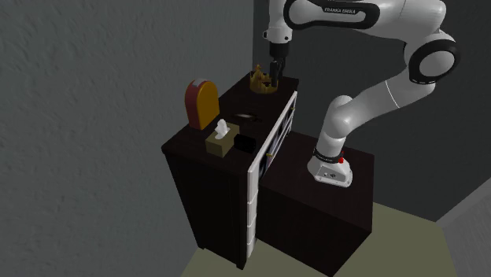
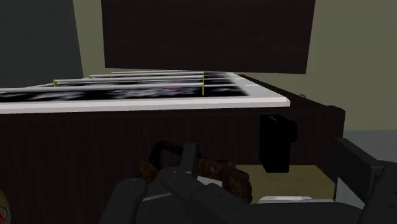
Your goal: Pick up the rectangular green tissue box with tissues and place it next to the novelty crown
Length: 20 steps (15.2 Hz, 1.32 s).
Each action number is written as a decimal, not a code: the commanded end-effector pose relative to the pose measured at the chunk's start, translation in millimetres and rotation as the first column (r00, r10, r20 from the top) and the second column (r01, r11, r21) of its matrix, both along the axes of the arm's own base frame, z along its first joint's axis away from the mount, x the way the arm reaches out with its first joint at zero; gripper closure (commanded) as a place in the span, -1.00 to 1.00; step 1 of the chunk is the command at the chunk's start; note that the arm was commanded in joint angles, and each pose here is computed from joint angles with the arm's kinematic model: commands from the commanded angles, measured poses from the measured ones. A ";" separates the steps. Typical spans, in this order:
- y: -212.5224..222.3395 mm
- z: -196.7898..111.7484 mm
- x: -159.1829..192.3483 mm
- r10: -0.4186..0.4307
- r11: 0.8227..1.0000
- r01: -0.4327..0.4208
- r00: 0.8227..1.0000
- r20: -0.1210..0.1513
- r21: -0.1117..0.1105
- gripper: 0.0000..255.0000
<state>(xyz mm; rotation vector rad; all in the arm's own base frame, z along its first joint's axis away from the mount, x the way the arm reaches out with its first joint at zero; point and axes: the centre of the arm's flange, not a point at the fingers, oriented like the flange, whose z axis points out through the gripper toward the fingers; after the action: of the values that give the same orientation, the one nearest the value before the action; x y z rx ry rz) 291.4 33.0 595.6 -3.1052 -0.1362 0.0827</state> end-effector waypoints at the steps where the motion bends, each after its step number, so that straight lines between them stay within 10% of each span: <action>1: 0.0 0.0 0.0 0.000 1.000 0.000 1.000 0.000 0.000 -1.00; 10: 79.9 -57.3 96.0 -0.209 0.970 0.199 0.976 -0.057 -0.140 -1.00; 20: 133.8 -139.6 212.7 -0.435 0.869 0.394 0.896 -0.085 -0.301 -1.00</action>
<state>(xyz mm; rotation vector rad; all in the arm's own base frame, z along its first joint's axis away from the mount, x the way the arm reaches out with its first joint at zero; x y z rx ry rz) 489.6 164.3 466.6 -3.2936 0.5536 0.3352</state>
